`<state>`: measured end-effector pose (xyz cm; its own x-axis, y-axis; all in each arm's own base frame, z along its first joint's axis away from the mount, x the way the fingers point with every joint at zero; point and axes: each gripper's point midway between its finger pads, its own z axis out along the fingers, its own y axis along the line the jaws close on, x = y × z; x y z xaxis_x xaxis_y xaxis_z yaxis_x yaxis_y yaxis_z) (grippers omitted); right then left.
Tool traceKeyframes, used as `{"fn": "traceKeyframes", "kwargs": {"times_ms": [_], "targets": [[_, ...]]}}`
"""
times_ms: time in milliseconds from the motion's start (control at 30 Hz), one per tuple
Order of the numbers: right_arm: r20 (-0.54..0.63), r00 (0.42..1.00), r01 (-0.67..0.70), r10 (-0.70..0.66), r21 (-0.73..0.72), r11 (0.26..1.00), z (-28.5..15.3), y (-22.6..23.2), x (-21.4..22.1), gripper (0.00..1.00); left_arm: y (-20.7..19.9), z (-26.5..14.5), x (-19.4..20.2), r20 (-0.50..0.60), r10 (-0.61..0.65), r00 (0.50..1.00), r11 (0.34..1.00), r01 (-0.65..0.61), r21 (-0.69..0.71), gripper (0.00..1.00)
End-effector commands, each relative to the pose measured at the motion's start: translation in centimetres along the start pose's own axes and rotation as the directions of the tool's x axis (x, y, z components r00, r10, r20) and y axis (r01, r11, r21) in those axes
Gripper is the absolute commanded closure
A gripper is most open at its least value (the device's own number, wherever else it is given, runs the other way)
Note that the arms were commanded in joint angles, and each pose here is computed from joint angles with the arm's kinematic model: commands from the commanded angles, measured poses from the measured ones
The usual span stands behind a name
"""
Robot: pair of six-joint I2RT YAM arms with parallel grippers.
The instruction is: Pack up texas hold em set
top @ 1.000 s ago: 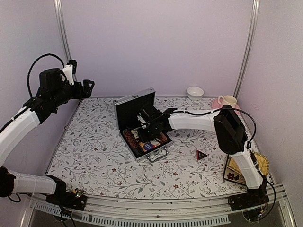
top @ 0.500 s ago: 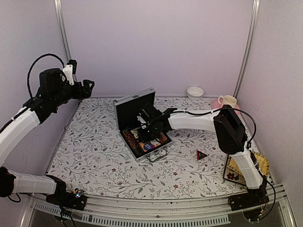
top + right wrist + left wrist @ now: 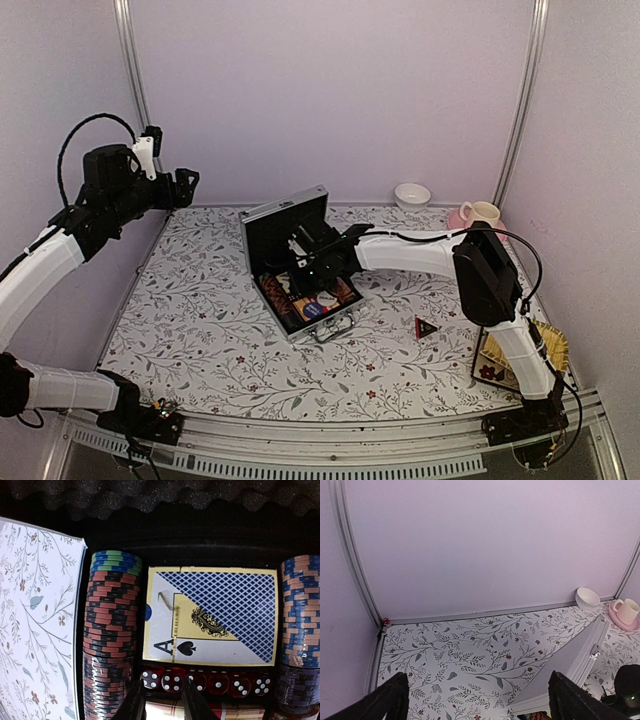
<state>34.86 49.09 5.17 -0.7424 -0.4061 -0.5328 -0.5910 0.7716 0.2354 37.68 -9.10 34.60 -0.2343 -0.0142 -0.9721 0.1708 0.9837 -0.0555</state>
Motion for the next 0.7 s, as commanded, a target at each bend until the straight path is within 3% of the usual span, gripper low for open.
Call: {"fn": "traceKeyframes", "kwargs": {"times_ms": [0, 333, 667], "targets": [[0.058, 0.998, -0.003, 0.003, -0.008, 1.0, -1.5, 1.0, -2.1, 0.73, 0.5, -0.3, -0.4, 0.017, 0.004, 1.0, 1.0, -0.004, -0.02, 0.03], [0.195, 0.981, 0.005, -0.002, -0.015, 1.0, -8.0, 1.3, -4.5, 0.71, 0.9, -0.6, -0.6, 0.031, 0.004, 1.0, 0.999, -0.003, -0.04, 0.03], [0.223, 0.971, -0.092, 0.085, 0.018, 0.996, -13.5, -2.7, -1.3, 0.61, 1.2, -0.8, -0.8, 0.044, 0.005, 0.999, 0.998, -0.003, -0.056, 0.03]]}}
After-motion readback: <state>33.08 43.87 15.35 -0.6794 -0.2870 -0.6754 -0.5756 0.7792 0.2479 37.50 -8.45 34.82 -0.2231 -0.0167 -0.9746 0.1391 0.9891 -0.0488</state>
